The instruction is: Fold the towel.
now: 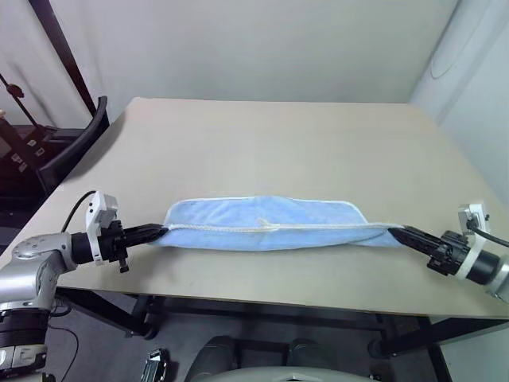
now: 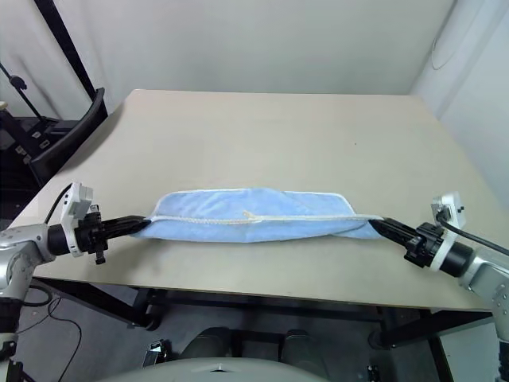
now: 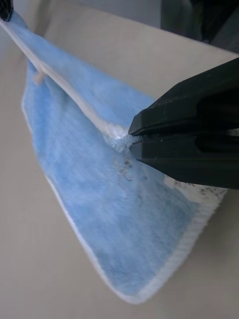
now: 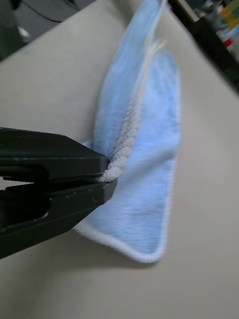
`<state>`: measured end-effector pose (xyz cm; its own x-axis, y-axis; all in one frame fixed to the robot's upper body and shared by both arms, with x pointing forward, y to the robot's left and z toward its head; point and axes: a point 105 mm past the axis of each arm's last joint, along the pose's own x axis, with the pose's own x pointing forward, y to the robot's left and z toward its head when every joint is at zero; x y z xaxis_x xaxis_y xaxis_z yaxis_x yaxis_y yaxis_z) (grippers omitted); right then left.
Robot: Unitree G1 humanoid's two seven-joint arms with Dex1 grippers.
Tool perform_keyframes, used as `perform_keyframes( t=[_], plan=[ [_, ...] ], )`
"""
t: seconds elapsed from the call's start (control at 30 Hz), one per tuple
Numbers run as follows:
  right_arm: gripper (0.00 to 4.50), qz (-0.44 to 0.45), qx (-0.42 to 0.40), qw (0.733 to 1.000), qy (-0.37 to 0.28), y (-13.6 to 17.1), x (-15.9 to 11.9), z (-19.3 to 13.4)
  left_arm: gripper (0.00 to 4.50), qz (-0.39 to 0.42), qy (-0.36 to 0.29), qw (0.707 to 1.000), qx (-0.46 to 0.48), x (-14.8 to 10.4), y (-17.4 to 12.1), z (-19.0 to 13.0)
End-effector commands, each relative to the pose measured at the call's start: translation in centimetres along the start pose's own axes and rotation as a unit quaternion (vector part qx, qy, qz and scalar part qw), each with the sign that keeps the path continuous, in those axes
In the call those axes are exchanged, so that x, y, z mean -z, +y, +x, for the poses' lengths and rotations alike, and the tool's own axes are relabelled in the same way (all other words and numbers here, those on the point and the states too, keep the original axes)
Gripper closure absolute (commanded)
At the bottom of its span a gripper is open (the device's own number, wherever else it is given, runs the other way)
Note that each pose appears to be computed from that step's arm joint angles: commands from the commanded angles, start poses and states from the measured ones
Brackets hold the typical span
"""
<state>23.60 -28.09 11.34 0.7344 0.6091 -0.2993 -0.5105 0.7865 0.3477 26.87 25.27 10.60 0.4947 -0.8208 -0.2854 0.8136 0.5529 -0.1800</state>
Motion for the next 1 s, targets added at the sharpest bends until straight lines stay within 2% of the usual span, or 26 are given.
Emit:
perform_keyframes(
  t=[0.03, 0.13, 0.27, 0.5, 0.77, 1.0],
  plan=[
    [4.50, -0.048, -0.004, 0.999, 0.017, 0.5, -0.5, -0.5, 4.48, 0.033, -0.010, 0.999, -0.010, -2.2, 0.3, -1.5],
    [4.50, -0.060, -0.004, 0.998, 0.033, 0.4, -0.2, -0.5, 4.48, 0.036, -0.007, 0.999, -0.015, -2.6, 0.6, -2.2],
    [4.50, -0.063, 0.008, 0.998, -0.007, -0.5, -1.8, 1.2, 4.48, 0.036, -0.023, 0.998, -0.039, -3.2, 2.0, -1.8],
    [4.50, -0.075, 0.018, 0.996, -0.033, -2.4, -4.0, 6.0, 4.48, 0.010, -0.054, 0.995, -0.077, -2.8, 5.3, 0.6],
    [4.50, -0.067, 0.027, 0.997, -0.016, -4.1, -2.9, 9.5, 4.48, 0.005, -0.077, 0.990, -0.118, -3.5, 8.2, 2.7],
    [4.50, -0.063, 0.027, 0.997, -0.031, -4.1, -3.0, 11.6, 4.48, -0.005, -0.054, 0.991, -0.122, -2.3, 9.0, 4.7]
  ],
)
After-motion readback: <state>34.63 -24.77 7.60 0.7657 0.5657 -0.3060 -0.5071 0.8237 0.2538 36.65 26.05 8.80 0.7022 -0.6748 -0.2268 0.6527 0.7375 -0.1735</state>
